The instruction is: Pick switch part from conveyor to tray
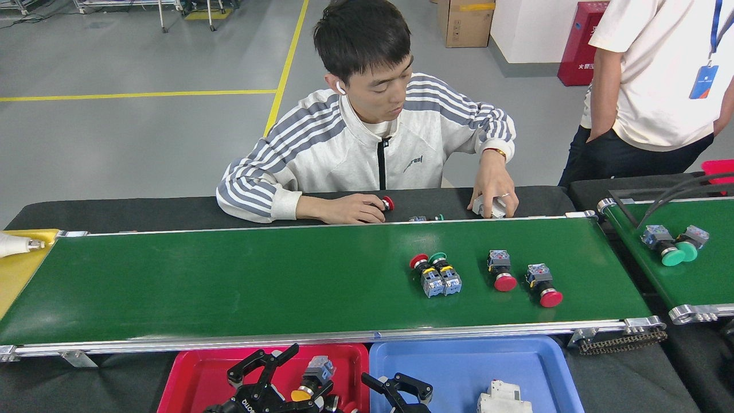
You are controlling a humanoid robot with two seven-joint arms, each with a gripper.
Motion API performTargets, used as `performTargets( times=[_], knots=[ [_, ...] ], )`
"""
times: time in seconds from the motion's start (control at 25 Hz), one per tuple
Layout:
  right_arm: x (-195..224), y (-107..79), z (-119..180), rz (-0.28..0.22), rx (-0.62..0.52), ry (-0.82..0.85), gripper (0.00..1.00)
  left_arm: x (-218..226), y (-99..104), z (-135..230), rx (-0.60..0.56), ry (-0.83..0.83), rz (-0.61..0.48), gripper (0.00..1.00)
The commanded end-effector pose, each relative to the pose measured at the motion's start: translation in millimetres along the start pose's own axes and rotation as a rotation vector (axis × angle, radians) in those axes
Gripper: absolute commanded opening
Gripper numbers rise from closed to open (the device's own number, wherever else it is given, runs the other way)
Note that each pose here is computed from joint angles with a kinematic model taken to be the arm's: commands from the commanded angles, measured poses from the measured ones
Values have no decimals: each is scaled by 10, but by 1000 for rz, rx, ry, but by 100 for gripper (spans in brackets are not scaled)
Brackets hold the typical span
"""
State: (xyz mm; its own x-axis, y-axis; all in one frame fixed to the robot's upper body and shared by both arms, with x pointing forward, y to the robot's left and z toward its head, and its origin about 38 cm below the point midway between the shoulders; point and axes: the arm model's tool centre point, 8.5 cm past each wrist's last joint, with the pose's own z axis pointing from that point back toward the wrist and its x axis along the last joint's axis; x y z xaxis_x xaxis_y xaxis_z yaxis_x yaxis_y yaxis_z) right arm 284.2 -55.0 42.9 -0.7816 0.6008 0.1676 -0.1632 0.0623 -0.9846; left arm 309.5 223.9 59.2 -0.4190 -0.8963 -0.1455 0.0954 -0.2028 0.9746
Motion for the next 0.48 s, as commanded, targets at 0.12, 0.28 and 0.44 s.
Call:
performTargets(
  times=[0.12, 0.28, 0.44],
  knots=[
    [-693, -213, 385, -67, -158, 338, 99, -675, -156, 283, -12, 366, 127, 100],
    [-1195, -230, 826, -106, -213, 681, 99, -709, -251, 423, -39, 388, 138, 100],
    [-1311, -104, 1167, -100, -203, 907, 99, -646, -260, 498, -45, 380, 133, 100]
  ],
)
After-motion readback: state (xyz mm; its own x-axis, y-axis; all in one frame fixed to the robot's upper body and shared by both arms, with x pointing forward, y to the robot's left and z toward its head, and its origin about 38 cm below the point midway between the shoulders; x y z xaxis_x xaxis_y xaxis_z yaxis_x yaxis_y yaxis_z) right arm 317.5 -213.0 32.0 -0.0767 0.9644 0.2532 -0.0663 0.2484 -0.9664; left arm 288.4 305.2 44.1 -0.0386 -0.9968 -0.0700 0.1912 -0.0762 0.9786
